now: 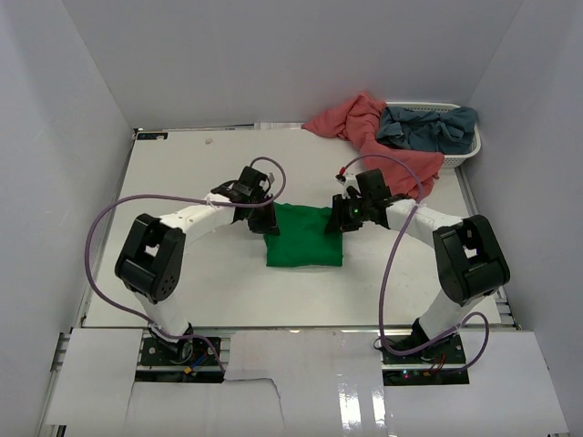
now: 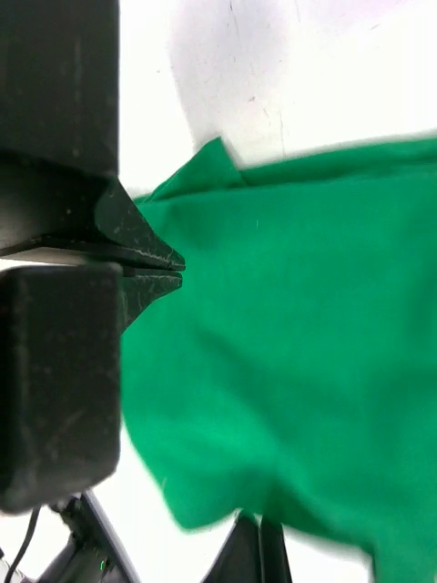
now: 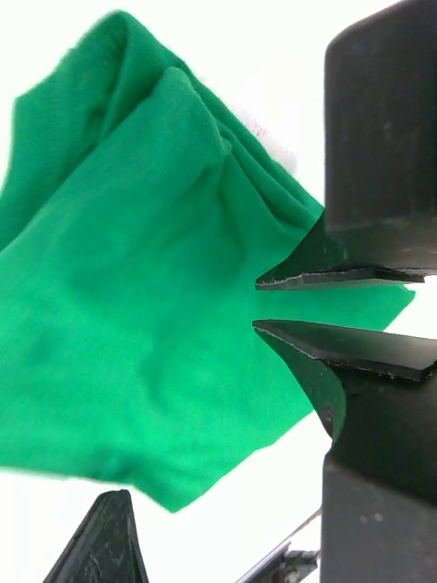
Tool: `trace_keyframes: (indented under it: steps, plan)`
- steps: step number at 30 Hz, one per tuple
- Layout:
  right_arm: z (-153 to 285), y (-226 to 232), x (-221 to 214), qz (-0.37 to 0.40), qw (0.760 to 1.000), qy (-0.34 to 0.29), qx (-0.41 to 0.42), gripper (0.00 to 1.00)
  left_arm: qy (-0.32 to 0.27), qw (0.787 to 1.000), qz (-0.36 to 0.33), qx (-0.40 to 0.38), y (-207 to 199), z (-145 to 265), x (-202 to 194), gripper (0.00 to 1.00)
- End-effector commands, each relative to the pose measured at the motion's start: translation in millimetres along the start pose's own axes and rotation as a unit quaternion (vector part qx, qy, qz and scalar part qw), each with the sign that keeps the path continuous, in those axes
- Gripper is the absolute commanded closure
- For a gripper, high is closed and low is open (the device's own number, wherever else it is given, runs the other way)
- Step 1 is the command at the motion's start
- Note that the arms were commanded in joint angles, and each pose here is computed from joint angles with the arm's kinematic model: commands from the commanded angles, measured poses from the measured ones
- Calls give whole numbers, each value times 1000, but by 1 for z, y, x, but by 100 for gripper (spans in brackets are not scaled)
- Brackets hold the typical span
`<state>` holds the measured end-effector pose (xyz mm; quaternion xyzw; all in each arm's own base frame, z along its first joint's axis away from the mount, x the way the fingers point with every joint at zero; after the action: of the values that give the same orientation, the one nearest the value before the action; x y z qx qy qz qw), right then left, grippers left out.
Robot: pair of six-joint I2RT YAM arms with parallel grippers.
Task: Fold and stack the t-shirts
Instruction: Smooth out wrinkles on the folded tshirt
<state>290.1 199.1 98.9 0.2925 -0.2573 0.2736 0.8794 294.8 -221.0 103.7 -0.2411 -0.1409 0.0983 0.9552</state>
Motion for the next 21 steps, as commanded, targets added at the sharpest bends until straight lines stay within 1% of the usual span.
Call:
trace_keyframes:
  steps: [1,2,3,5,6,7,8,9,10,11,12,13,14,16,17,18,21]
  plan:
    - [21,10,35,19,998,-52,1,74,-65,994,-31,-79,-41,60,21,83]
    - [23,12,38,19,998,-55,6,75,-69,993,-30,-89,-45,67,21,83]
    - [24,14,42,19,998,-58,11,80,-75,990,-34,-111,-52,80,20,82]
    - [22,19,44,8,997,-60,38,88,-70,987,-36,-143,-59,89,15,81]
    - [20,21,48,7,996,-70,50,92,-62,984,-28,-163,-61,91,10,83]
    - [18,23,49,0,995,-73,61,92,-38,976,-35,-213,-64,88,-1,84]
    - [13,26,47,-8,994,-70,88,92,-21,970,-35,-239,-66,85,-7,86]
    - [9,28,54,-16,990,-87,106,92,-16,958,-32,-283,-75,84,-9,94]
    - [7,30,56,-19,988,-94,123,92,36,953,-23,-300,-65,70,-27,99]
    - [1,32,55,-28,985,-90,147,92,51,948,-21,-313,-65,64,-36,100]
    - [-1,34,57,-45,982,-93,159,92,42,938,-33,-343,-70,61,-36,100]
    - [-2,35,65,-38,978,-112,171,92,62,936,-20,-347,-67,56,-43,100]
    - [-5,35,65,-42,976,-112,183,92,82,935,-17,-345,-61,46,-55,100]
    - [-6,38,72,-45,970,-127,202,92,75,928,-28,-363,-63,42,-59,100]
    - [-10,37,72,-51,968,-123,211,92,79,929,-27,-362,-57,36,-65,100]
    - [-12,38,73,-52,967,-121,217,92,68,924,-35,-375,-59,36,-63,100]
    - [-14,38,74,-66,962,-125,232,92,63,922,-30,-380,-54,27,-66,100]
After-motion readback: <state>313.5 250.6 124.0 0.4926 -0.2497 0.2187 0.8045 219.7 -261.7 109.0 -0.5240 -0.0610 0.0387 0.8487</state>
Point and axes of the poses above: each gripper's point midway between its finger pads, its own z axis back along the fingers, its own y axis along the line the jaws close on, x = y × z, the point moved 6 cm from there along z, back along the fingers, and after that the axes turned 14 degrees about z, right-handed, at the moved point
